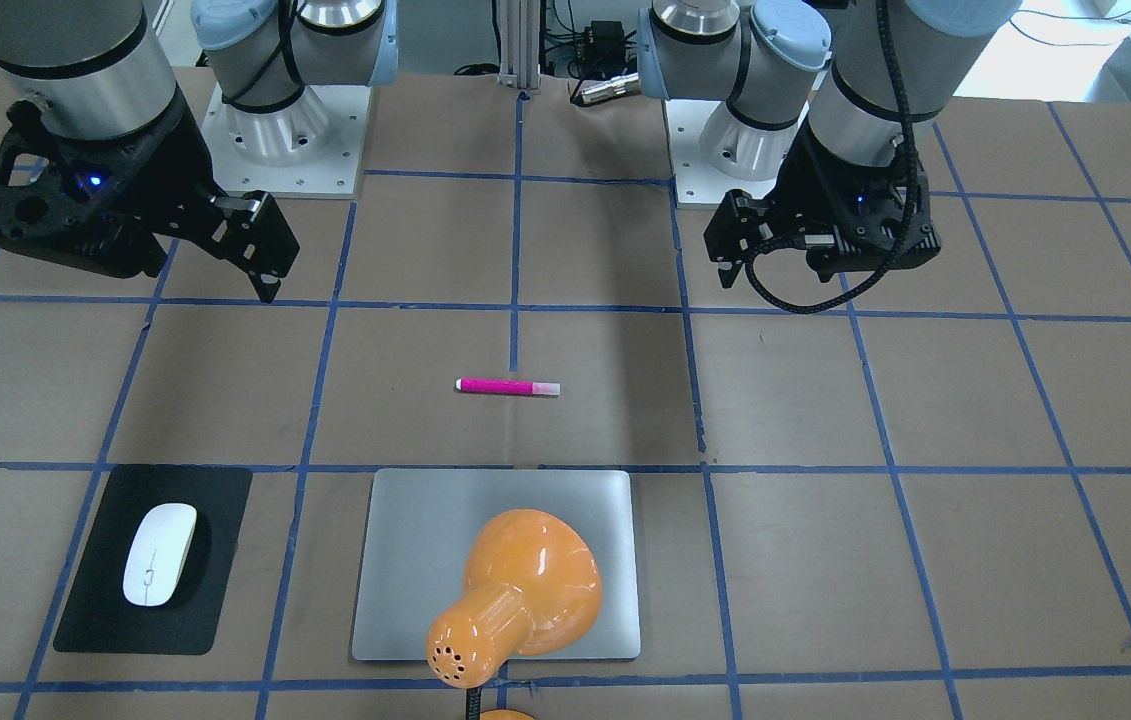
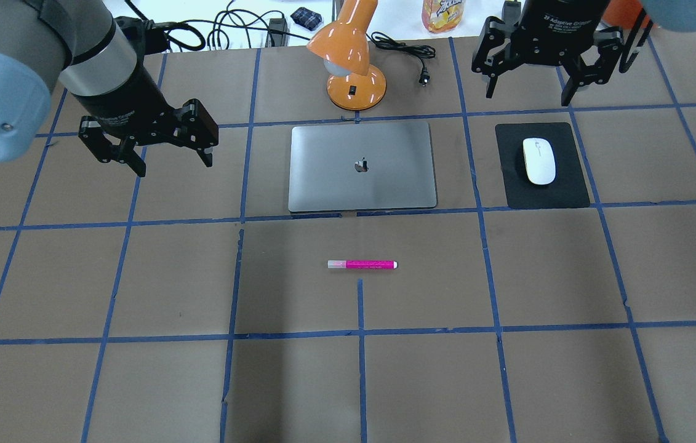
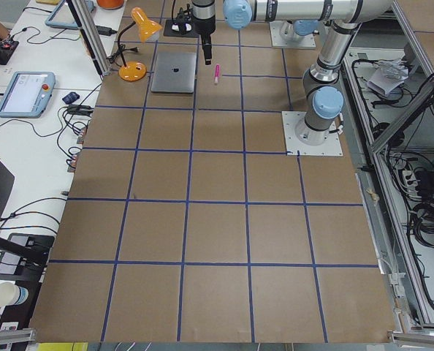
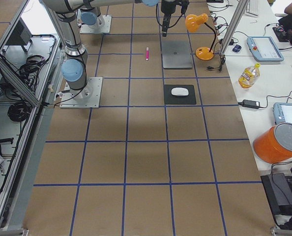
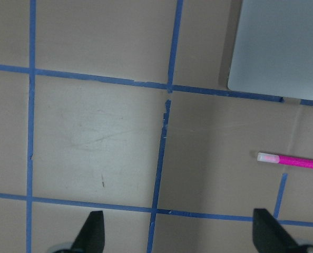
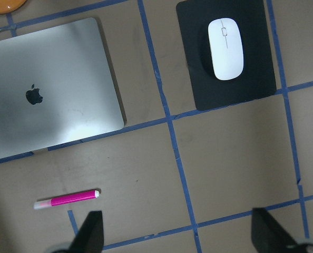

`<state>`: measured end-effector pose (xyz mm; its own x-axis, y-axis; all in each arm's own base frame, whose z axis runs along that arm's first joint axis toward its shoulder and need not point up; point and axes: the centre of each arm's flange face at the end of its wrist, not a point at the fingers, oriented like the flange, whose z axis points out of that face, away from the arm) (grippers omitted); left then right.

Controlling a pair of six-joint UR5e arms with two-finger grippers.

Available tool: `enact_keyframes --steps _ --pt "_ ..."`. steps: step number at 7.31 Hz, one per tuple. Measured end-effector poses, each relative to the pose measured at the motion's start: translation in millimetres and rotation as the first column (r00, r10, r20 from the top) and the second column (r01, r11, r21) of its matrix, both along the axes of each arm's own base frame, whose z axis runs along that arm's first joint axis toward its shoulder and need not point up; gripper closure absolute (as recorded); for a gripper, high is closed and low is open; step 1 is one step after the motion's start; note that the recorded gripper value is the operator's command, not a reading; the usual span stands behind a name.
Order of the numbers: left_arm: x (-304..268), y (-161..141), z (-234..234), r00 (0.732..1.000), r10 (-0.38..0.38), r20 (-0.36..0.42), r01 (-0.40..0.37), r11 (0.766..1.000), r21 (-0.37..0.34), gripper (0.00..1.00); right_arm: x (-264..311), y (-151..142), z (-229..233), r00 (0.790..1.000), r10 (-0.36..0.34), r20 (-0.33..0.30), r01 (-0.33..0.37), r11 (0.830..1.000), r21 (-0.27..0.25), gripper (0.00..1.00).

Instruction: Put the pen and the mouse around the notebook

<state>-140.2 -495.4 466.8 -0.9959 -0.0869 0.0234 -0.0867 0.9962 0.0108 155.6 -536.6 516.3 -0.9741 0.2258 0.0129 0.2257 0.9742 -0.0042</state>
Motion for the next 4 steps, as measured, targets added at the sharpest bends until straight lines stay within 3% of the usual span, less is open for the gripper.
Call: enact_keyframes --steps 2,4 --pt "-9.7 -0.8 3.5 0.998 -0.067 0.001 0.067 0.997 -0.034 0.0 5.0 3.8 -6.8 0.999 0.0 0.047 -0.001 1.0 0.015 0.0" --pt "-11.0 -0.5 6.5 0.996 -0.086 0.002 0.086 0.996 -0.033 0.0 5.2 4.9 -9.0 0.999 0.0 0.047 -0.001 1.0 0.018 0.0"
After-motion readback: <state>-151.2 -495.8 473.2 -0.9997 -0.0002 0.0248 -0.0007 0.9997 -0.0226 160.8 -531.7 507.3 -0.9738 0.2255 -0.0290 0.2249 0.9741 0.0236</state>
